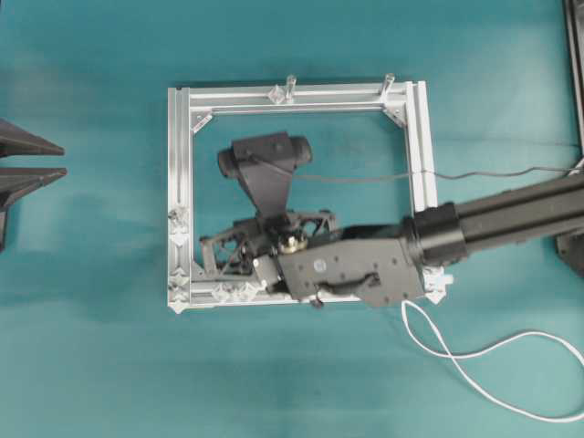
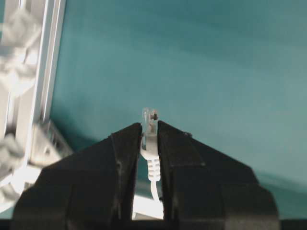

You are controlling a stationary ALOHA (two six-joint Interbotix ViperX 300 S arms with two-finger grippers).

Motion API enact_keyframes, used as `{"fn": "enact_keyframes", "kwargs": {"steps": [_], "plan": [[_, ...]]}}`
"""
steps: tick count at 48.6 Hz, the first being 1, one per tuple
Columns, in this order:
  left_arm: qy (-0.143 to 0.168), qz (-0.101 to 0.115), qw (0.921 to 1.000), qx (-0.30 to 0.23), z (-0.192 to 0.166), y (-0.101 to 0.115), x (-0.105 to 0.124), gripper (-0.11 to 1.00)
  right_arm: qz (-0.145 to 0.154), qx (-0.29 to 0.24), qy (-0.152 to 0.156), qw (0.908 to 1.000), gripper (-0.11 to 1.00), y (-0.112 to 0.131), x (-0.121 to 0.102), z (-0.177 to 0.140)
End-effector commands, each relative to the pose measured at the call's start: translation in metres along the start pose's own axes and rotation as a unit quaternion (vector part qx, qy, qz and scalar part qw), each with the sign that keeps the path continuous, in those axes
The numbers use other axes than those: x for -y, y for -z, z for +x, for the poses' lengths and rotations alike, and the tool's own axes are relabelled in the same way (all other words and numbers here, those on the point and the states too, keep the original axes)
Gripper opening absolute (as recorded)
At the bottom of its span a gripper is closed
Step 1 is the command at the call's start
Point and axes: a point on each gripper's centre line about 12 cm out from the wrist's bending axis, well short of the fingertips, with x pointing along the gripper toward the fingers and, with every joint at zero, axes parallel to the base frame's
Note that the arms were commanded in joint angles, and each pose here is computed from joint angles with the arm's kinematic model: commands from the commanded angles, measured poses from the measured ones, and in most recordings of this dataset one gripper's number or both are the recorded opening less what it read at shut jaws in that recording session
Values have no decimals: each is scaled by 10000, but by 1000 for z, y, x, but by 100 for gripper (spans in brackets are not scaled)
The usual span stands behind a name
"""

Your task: Move the cable alternately left and right between 8 closely spaced pins so it hooks onto each one.

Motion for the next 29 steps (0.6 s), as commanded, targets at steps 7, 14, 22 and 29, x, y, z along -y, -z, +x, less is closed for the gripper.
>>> {"fn": "enact_keyframes", "kwargs": {"steps": [7,14,22,29], "plan": [[-16,-4,10000,55,0,-4,0,47,-1,83,-110,9999,14,-26,-5,-5],[-16,-4,10000,55,0,-4,0,47,-77,70,-260,9996,14,-33,-9,-1],[-16,-4,10000,55,0,-4,0,47,-117,42,-435,9990,14,-31,-19,5],[-16,-4,10000,55,0,-4,0,47,-101,16,-595,9982,14,-27,-33,12]]}}
